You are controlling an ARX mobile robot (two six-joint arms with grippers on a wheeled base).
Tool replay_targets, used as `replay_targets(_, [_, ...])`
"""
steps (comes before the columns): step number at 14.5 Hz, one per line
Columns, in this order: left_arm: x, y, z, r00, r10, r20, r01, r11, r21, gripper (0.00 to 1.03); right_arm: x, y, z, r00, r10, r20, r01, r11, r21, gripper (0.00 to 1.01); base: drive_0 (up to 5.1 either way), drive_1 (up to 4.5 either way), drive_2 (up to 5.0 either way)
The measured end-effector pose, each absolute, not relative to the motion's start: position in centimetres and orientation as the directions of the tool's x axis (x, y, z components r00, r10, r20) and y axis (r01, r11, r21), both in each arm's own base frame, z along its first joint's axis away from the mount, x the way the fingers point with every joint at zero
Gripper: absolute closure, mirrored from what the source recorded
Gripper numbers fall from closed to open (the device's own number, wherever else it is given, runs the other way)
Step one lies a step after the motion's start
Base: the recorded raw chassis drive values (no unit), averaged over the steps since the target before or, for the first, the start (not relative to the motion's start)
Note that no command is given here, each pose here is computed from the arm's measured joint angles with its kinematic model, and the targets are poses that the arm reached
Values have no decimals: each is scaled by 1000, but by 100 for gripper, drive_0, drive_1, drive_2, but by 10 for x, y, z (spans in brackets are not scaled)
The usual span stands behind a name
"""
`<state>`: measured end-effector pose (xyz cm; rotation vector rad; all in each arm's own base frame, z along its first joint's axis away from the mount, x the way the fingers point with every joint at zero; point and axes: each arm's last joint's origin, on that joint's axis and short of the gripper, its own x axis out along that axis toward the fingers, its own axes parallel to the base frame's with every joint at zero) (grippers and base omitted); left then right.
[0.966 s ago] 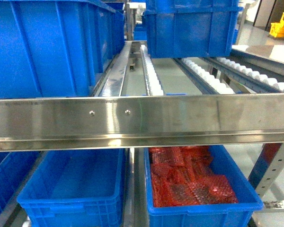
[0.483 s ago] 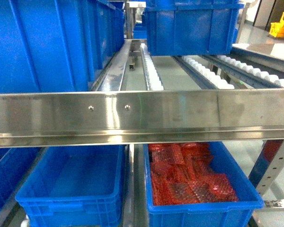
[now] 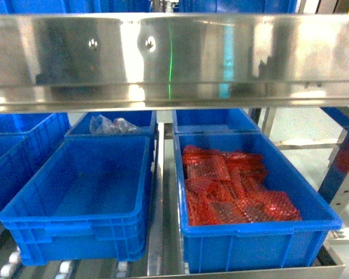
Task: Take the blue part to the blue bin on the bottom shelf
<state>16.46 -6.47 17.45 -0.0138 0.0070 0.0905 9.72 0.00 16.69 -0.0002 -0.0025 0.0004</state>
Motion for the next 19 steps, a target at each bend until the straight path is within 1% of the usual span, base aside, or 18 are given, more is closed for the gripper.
replay_targets(19, [165,-65,174,996,90,-10,-90,996,-12,59,97,0,167,1000,0,2,0,1000,0,3,0,0,0])
